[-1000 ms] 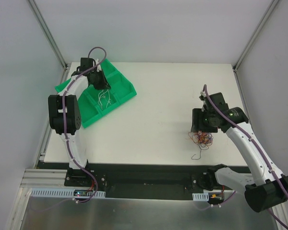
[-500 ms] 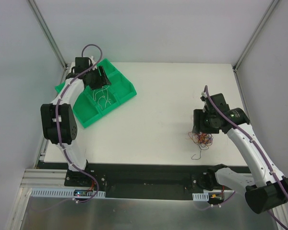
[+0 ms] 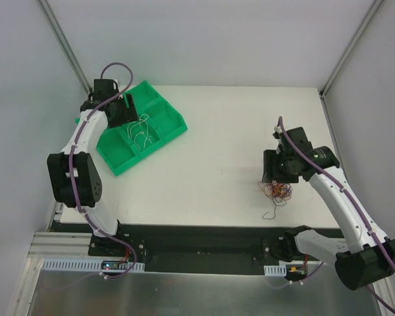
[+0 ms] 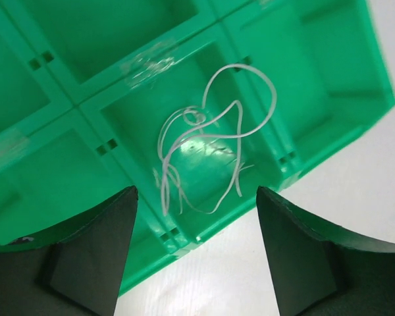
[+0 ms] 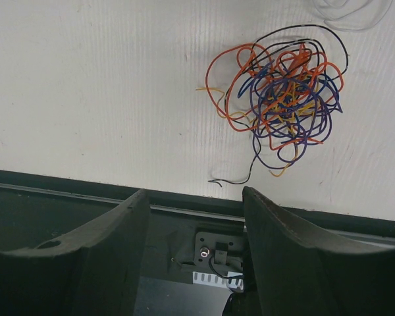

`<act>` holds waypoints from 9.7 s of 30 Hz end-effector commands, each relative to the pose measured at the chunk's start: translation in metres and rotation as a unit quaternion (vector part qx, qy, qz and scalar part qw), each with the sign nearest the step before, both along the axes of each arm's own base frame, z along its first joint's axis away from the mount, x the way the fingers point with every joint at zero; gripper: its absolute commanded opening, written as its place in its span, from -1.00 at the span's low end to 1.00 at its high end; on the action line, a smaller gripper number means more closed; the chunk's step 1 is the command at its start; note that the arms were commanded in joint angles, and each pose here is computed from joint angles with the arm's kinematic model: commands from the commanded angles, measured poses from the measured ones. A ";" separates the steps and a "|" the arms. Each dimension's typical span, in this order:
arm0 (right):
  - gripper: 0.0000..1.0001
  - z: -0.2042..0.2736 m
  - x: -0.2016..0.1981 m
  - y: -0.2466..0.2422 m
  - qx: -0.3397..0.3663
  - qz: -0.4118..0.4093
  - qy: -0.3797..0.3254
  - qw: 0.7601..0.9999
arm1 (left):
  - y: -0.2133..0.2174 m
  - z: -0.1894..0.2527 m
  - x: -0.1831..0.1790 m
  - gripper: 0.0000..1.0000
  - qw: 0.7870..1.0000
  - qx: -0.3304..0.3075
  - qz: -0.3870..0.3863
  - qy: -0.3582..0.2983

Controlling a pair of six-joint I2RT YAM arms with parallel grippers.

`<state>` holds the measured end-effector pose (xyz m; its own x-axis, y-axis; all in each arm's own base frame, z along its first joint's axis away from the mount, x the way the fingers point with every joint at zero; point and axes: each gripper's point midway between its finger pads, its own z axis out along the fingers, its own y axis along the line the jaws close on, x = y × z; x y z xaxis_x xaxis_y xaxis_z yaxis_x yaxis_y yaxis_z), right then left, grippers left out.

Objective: Untangle the cables

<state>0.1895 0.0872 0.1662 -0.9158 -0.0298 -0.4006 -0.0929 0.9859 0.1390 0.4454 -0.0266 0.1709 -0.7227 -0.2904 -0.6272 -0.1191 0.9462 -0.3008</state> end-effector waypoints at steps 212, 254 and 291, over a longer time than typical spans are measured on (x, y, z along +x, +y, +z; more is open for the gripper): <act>-0.07 -0.036 0.108 -0.012 0.005 -0.104 -0.022 0.994 | -0.127 0.240 -0.161 -1.00 0.946 -0.006 -0.105 -0.305; 0.12 0.060 0.023 -0.021 0.046 -0.082 -0.087 0.992 | -0.033 0.029 0.041 -1.00 0.986 -0.099 0.137 0.001; 0.08 0.010 0.071 -0.041 0.117 -0.252 0.035 0.960 | -0.103 0.070 -0.089 0.36 0.986 -0.162 -0.043 -0.016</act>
